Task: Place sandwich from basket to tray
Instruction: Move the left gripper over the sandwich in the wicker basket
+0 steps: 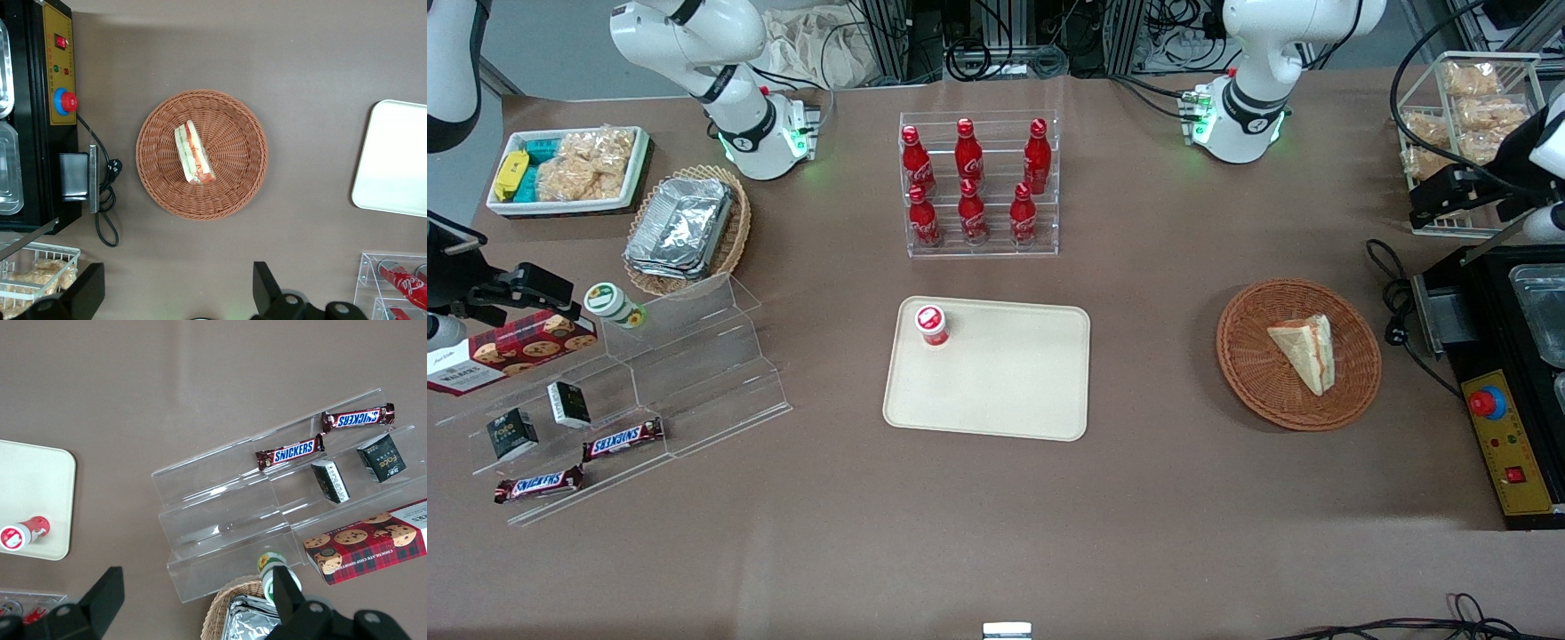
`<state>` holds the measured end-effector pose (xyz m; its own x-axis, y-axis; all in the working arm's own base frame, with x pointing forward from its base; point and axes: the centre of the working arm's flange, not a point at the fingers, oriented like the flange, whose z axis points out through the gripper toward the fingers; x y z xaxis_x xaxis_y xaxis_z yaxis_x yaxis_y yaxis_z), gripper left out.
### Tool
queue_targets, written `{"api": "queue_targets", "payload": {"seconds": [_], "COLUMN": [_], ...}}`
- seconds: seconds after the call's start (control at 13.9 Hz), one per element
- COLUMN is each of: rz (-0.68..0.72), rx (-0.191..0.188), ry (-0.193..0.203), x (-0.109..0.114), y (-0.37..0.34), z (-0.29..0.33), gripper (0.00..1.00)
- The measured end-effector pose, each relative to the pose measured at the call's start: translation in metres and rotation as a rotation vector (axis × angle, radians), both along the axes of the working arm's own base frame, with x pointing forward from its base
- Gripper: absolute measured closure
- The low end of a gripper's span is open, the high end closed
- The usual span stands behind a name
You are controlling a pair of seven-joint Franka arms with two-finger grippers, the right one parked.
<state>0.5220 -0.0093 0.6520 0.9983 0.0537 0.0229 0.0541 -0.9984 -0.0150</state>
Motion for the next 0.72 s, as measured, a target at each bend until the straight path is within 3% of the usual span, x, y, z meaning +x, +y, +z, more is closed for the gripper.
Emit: {"api": "queue_targets", "payload": {"seconds": [0.43,0.72], "rz": [0.025,0.092], "rx": [-0.001,0.002], "ry": [0.014,0.095], "x": [0.003,0.024], "y": [0.013,0.043], "z": [-0.007,-0.058], "gripper": [0.0,0.0]}}
